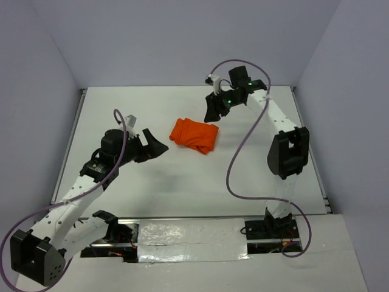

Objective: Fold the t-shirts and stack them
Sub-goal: Smooth out wrinkles on the folded tshirt

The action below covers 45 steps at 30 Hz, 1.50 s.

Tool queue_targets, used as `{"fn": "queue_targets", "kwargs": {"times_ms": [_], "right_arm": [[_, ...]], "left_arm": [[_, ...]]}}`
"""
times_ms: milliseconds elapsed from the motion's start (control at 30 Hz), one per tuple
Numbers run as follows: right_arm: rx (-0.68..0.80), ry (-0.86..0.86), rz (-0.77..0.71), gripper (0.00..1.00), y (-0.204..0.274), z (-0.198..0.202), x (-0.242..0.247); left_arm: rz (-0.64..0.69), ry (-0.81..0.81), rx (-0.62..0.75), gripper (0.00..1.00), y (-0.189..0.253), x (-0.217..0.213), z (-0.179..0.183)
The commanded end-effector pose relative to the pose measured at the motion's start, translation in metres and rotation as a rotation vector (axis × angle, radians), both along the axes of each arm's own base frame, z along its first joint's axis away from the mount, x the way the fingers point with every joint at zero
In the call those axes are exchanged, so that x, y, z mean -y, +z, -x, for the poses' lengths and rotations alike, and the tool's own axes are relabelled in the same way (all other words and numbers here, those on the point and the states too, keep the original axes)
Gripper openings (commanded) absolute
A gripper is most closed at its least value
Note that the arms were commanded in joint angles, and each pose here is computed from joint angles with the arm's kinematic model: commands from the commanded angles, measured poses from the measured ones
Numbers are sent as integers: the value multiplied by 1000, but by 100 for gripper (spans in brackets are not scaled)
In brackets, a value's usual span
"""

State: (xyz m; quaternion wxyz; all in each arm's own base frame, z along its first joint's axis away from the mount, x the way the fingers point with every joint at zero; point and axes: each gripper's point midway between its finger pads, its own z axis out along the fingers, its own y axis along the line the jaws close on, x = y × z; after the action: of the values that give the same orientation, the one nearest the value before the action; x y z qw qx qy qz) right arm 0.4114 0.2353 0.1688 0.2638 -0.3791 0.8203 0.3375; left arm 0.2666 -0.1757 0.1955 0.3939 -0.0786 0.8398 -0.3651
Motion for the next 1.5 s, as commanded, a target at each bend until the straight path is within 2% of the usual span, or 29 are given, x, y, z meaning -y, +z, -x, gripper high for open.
{"fn": "queue_targets", "kwargs": {"times_ms": [0,33,67,133,267,333,367,433,467,633,933,1167,1467], "right_arm": [[194,-26,-12,63,66,1,18],[209,-41,-10,74,72,1,24],[232,-51,-12,99,84,7,29],[233,-89,-9,99,88,12,42],[351,-167,-28,100,126,31,70],[389,-221,-11,99,129,35,84],[452,-262,-13,99,149,43,96],[475,-330,16,100,149,49,112],[547,-369,8,99,168,56,121],[650,-602,13,100,184,82,155],[639,-598,-71,99,178,129,149],[620,-683,-42,99,160,133,162],[592,-740,-78,99,158,132,163]], "left_arm": [[14,47,149,100,52,-8,-11],[20,47,162,100,57,-8,-12],[26,46,172,100,62,-8,-12],[44,39,190,100,70,-6,-12],[68,39,222,100,81,-6,-9],[68,39,237,100,86,-7,-8],[65,34,252,100,92,-7,-7],[59,32,269,100,99,-9,-5],[55,31,286,99,106,-9,-5],[47,25,333,100,127,-12,-1],[75,-6,338,100,131,-8,7],[96,-23,331,99,129,-5,11],[88,-23,333,100,129,-6,11]]}}
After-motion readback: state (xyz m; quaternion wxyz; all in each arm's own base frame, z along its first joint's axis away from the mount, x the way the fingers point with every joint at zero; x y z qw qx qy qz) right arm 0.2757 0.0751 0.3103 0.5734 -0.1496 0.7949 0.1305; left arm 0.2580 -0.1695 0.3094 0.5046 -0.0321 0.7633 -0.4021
